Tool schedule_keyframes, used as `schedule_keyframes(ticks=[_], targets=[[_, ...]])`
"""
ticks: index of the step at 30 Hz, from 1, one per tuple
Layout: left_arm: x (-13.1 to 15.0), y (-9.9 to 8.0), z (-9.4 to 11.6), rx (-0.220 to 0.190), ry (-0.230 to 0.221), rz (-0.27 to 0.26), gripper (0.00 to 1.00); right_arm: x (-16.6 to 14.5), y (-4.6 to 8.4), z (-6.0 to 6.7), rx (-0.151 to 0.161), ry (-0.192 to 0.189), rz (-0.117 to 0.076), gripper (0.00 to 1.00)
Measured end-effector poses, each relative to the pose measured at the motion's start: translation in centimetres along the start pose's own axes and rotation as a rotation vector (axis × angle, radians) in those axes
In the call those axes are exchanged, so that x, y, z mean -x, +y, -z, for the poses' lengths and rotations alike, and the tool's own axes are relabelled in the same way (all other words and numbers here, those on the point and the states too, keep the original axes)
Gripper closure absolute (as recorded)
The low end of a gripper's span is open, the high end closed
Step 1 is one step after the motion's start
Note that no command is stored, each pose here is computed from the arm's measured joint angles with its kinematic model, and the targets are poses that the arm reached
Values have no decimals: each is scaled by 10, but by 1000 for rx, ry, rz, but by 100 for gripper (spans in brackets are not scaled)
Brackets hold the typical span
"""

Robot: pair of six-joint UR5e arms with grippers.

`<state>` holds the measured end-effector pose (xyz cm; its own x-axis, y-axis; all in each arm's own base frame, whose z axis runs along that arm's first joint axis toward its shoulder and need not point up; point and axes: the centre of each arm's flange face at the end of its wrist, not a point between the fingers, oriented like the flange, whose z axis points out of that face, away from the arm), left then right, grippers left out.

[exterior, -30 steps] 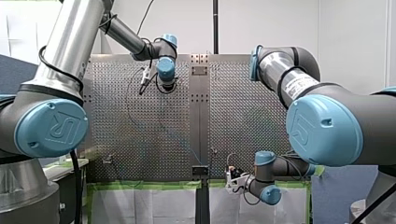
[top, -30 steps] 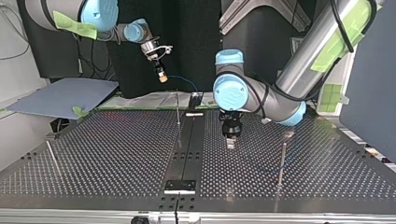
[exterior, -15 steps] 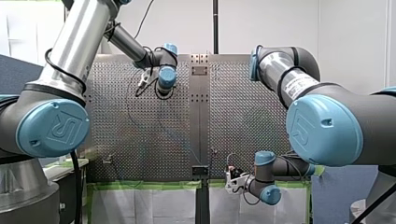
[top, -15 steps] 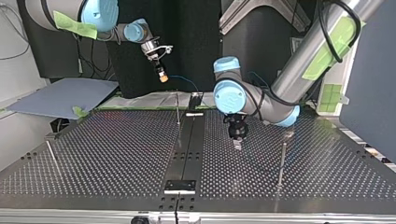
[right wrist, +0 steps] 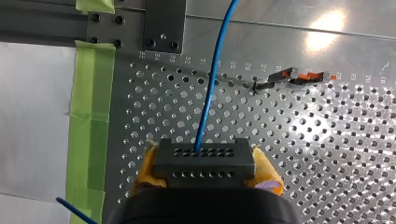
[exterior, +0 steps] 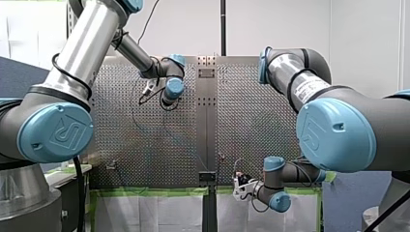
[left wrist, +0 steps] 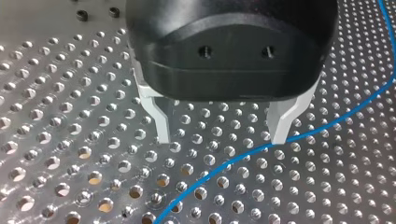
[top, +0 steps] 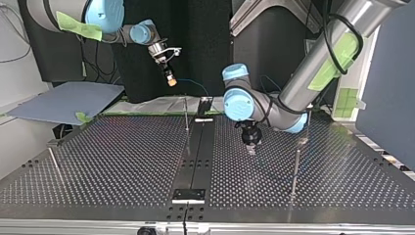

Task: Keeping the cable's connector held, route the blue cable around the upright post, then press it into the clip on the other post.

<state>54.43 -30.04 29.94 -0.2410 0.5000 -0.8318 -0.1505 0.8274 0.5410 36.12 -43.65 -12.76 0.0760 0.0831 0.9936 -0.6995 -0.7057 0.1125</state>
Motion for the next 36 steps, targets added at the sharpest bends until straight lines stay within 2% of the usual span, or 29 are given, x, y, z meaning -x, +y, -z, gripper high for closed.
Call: schedule_keyframes(ticks=[15,21,25,36], targets=[[1,3,-17,27,-15,15,0,0,-1,0,-4,1,0,100],[-6,-11,-31,29,11,-2,0,0,-1,0,-5,0,0,100],[-17,-20,-41,36,44,-31,0,0,-1,0,-5,-1,0,100],[-23,-22,-47,53,55,-44,0,0,-1,0,-5,-2,0,100]])
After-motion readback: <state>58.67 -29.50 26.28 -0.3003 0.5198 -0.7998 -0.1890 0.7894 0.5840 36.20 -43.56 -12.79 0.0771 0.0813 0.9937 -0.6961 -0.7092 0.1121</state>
